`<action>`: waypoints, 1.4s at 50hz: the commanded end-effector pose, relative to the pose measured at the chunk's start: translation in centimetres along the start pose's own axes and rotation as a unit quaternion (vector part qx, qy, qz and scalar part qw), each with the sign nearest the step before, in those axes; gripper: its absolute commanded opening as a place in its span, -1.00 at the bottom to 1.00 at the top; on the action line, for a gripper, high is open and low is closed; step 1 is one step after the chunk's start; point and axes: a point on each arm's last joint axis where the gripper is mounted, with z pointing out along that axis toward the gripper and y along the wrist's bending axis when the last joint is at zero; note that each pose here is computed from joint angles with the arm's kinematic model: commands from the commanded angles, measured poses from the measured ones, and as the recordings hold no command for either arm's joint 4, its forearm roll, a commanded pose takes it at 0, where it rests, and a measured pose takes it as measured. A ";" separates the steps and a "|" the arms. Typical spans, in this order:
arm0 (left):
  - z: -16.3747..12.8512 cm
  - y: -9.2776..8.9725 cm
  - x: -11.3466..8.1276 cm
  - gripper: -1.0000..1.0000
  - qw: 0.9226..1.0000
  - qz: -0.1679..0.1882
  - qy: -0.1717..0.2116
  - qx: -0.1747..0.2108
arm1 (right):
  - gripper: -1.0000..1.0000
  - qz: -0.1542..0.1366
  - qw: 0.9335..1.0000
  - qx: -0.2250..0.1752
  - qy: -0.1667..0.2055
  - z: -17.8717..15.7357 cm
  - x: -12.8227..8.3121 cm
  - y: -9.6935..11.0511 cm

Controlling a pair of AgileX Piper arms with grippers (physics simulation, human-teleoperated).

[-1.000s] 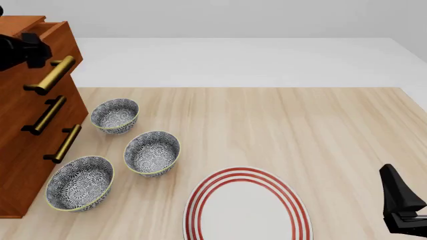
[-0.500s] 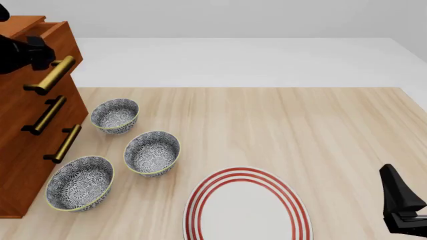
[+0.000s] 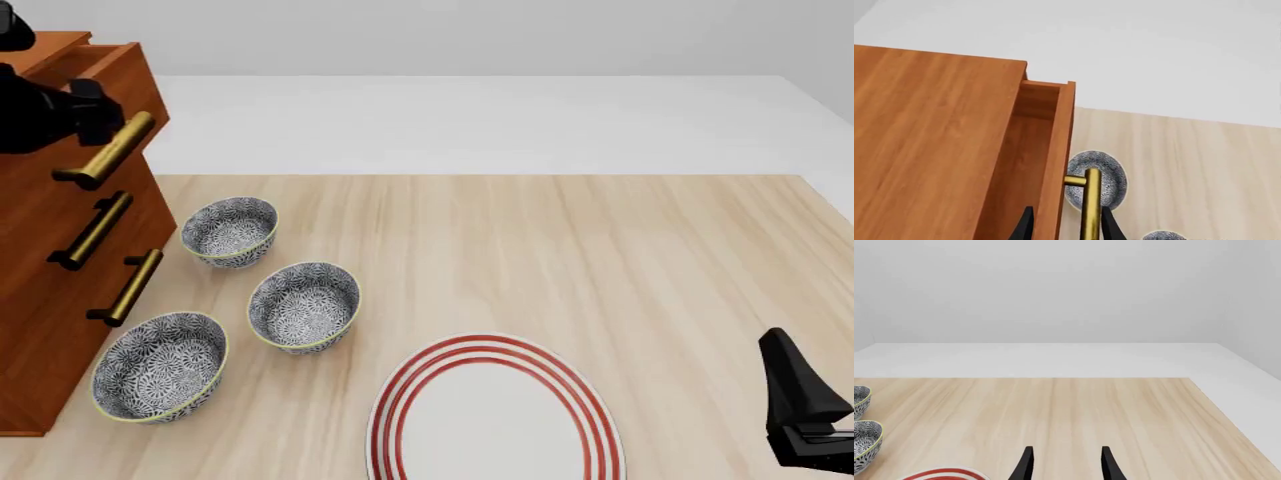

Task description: Open the top drawer of the cabinet.

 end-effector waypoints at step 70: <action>5.2 -2.9 3.9 1.00 0.995 0.041 0.078 0.041 | 1.00 0.000 1.000 0.000 0.000 0.0 0.0 0.0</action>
